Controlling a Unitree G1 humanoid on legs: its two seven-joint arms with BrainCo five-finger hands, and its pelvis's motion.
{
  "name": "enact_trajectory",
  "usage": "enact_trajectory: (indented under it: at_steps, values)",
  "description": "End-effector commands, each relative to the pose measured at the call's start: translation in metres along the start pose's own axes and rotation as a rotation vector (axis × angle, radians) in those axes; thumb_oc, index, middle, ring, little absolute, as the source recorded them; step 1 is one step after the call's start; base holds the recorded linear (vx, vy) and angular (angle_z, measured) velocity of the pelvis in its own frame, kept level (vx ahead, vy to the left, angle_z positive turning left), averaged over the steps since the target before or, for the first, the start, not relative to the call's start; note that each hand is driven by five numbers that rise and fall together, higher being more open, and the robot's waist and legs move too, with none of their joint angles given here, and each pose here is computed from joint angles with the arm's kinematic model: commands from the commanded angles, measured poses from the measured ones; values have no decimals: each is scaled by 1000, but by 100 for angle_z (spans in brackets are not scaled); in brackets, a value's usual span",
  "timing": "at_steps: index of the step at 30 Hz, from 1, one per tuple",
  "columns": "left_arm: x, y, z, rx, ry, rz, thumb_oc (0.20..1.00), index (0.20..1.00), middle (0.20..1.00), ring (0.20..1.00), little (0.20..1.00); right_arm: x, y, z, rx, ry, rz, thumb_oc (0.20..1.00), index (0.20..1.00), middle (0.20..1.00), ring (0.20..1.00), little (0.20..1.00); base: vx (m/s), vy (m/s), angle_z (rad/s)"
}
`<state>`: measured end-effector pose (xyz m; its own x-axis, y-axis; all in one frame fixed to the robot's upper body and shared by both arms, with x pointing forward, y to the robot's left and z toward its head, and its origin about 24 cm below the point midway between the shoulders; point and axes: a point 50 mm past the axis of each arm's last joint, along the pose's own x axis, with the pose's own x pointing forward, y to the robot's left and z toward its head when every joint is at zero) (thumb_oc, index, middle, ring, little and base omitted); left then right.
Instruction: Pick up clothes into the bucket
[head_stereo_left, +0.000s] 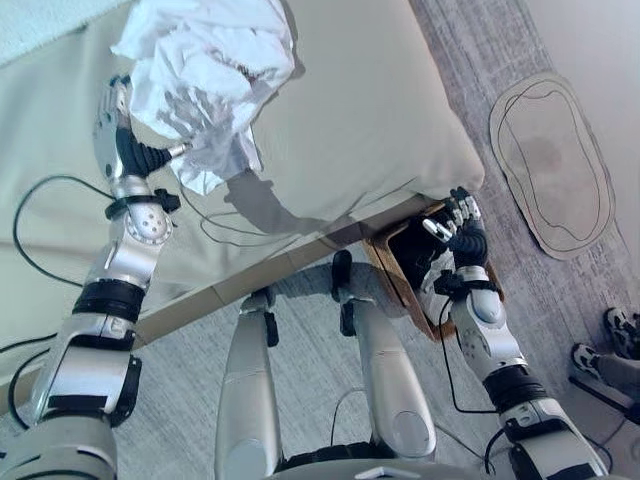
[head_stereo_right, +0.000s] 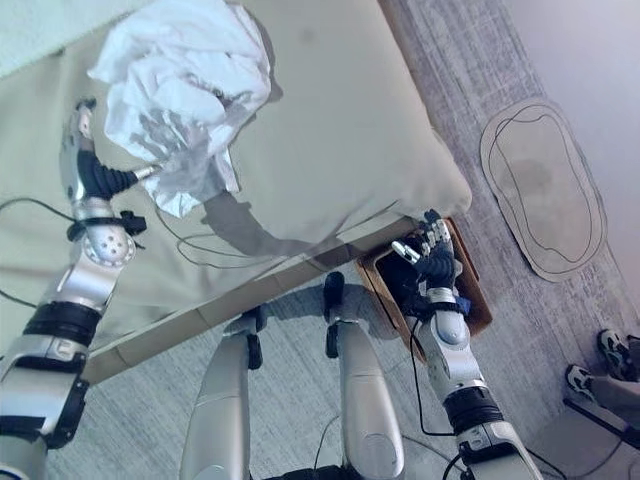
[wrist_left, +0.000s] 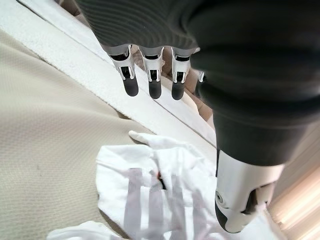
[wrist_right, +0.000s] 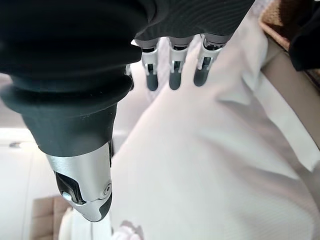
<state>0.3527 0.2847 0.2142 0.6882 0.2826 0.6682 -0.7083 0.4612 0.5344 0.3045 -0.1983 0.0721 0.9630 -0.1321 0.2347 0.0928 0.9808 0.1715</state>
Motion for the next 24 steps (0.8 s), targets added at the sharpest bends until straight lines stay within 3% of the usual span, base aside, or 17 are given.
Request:
enact_trajectory:
  at_steps: [1,11,24]
  values:
    - [23,30,8,154,-96,136,1000,1000,1000,1000,1000,-9,-6,21,52,-127,-3,1000,1000,1000,1000,1000,-15,33,3]
    - [58,59,34,306,-226,208,1000,1000,1000,1000,1000,-9,-10,28,72,-164,0,1000,1000,1000,1000,1000,5,28,0]
    - [76,48,48,491,-283,68,1000,1000,1000,1000,1000,-4,-10,34,70,-187,27,1000,1000,1000,1000,1000,11,35,-3]
